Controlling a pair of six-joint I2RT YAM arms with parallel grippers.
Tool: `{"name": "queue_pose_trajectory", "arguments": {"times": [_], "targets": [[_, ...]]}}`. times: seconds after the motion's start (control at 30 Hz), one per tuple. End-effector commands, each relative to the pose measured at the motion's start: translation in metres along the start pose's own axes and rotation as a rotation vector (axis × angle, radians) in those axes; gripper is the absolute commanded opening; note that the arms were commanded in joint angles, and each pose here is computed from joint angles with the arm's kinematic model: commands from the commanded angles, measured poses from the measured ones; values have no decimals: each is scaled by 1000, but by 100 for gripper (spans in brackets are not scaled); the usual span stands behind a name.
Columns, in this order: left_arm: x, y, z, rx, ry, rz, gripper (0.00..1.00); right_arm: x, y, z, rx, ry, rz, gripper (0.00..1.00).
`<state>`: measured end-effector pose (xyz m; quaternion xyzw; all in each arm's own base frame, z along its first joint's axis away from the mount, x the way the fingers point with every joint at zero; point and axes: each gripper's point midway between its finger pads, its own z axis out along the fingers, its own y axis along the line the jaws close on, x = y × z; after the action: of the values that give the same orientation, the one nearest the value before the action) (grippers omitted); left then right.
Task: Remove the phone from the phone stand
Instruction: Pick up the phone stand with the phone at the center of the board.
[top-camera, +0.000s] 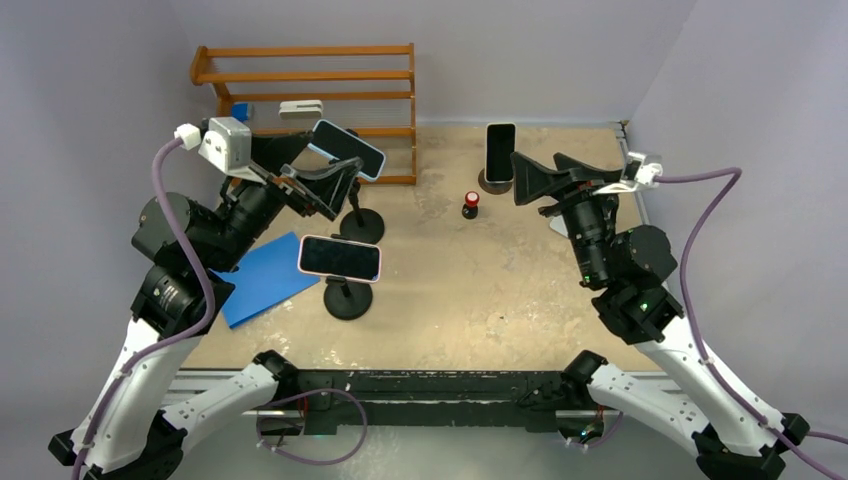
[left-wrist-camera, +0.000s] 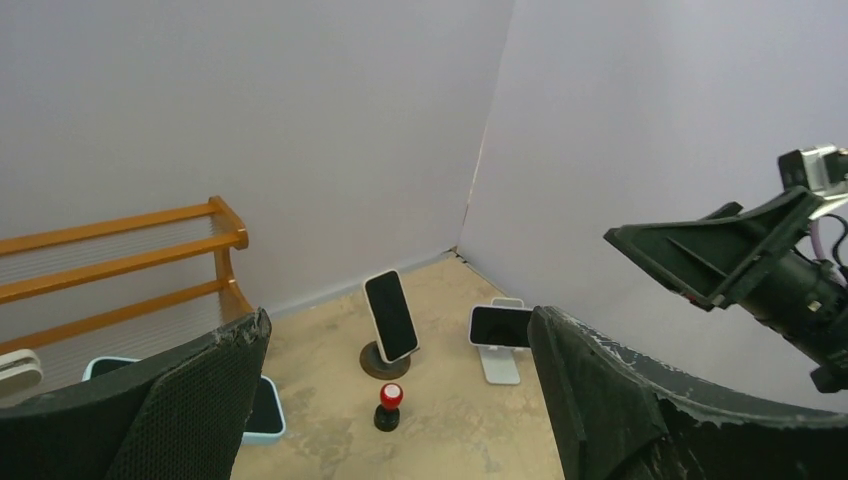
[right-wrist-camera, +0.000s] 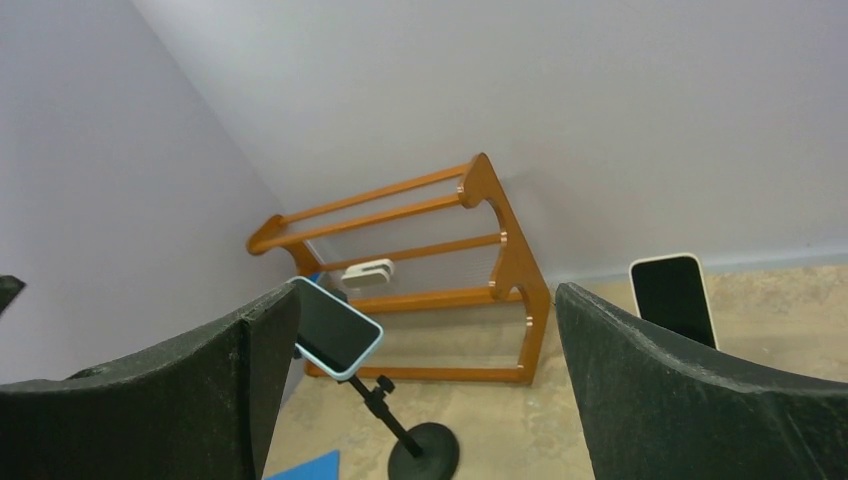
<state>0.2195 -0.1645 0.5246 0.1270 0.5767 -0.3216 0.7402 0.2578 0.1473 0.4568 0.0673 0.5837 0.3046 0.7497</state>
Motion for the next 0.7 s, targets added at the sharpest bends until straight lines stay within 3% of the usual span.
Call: {"name": "queue_pose_trajectory", "arguments": {"times": [0.0, 0.2, 0.43, 0.67], "targets": [[-14, -14, -9, 76, -44, 28, 100, 3, 5, 3, -38, -14, -34, 99], [20, 17, -19, -107, 44, -75, 100, 28, 4, 1, -74, -15, 33, 93], [74, 58, -38, -387, 186, -233, 100, 53, 15, 2, -138, 70, 44, 94], [112, 66, -66, -497, 277, -361, 100, 70, 23, 0, -194, 124, 45, 95]]}}
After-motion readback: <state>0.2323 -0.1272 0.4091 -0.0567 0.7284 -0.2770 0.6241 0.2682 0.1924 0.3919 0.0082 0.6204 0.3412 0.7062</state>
